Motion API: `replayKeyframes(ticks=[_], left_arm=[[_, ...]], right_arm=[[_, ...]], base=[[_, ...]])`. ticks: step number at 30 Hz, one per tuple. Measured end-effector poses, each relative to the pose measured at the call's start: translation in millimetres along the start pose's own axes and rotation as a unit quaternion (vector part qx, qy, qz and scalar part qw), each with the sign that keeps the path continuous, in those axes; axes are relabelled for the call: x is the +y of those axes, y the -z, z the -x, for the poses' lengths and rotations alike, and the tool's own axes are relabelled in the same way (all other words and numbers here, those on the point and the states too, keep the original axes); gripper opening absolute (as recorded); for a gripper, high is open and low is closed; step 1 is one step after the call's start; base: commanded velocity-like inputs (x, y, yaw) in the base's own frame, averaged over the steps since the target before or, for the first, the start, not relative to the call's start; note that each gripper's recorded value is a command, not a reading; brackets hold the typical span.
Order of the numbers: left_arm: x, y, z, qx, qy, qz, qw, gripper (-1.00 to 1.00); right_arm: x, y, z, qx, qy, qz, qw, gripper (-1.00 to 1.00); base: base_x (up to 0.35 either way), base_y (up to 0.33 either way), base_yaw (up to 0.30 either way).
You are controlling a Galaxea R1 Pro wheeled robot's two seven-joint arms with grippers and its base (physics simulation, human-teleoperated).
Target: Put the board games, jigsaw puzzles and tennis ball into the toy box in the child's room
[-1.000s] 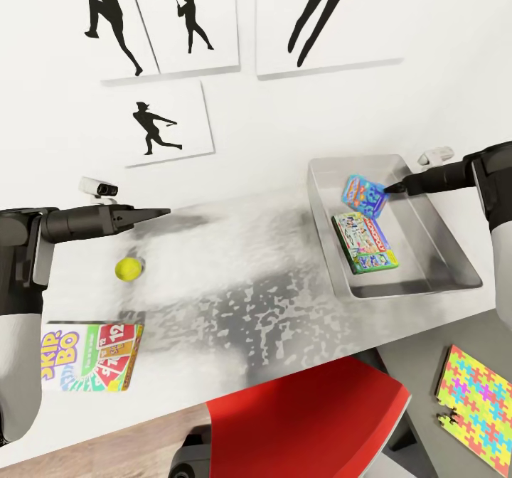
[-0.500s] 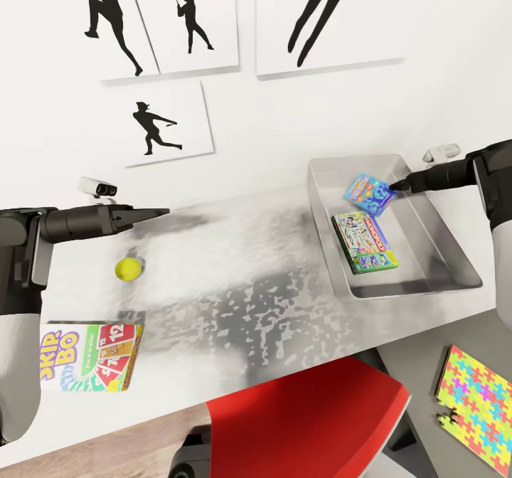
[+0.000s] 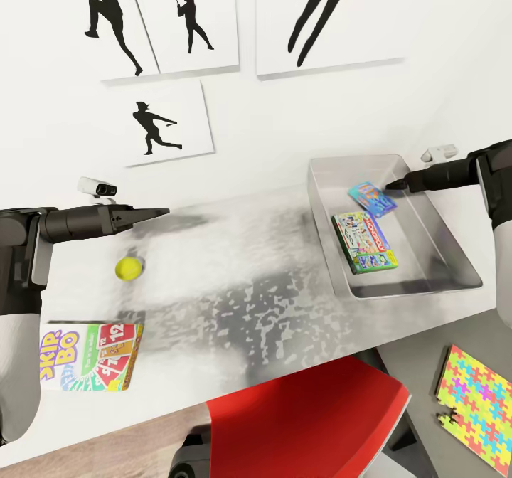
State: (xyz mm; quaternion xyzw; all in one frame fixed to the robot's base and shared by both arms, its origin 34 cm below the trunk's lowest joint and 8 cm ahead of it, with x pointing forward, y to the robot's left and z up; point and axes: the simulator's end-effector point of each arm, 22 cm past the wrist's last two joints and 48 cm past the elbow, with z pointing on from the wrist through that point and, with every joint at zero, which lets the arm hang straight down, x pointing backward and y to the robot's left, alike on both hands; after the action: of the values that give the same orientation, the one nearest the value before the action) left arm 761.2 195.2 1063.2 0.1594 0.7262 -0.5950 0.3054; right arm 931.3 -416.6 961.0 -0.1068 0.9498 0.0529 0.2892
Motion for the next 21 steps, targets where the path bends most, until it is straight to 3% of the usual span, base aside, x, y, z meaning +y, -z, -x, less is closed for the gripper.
replayKeyframes(ticks=[21], left_arm=[[0.3,0.0,-0.2,0.000,0.001,0.000,1.0000,1.00]], right_arm=[[2.4,0.6,-0.4,0.000,-0.005,0.008,1.0000,1.00]], base=[[-0.032,0.000,0.000]])
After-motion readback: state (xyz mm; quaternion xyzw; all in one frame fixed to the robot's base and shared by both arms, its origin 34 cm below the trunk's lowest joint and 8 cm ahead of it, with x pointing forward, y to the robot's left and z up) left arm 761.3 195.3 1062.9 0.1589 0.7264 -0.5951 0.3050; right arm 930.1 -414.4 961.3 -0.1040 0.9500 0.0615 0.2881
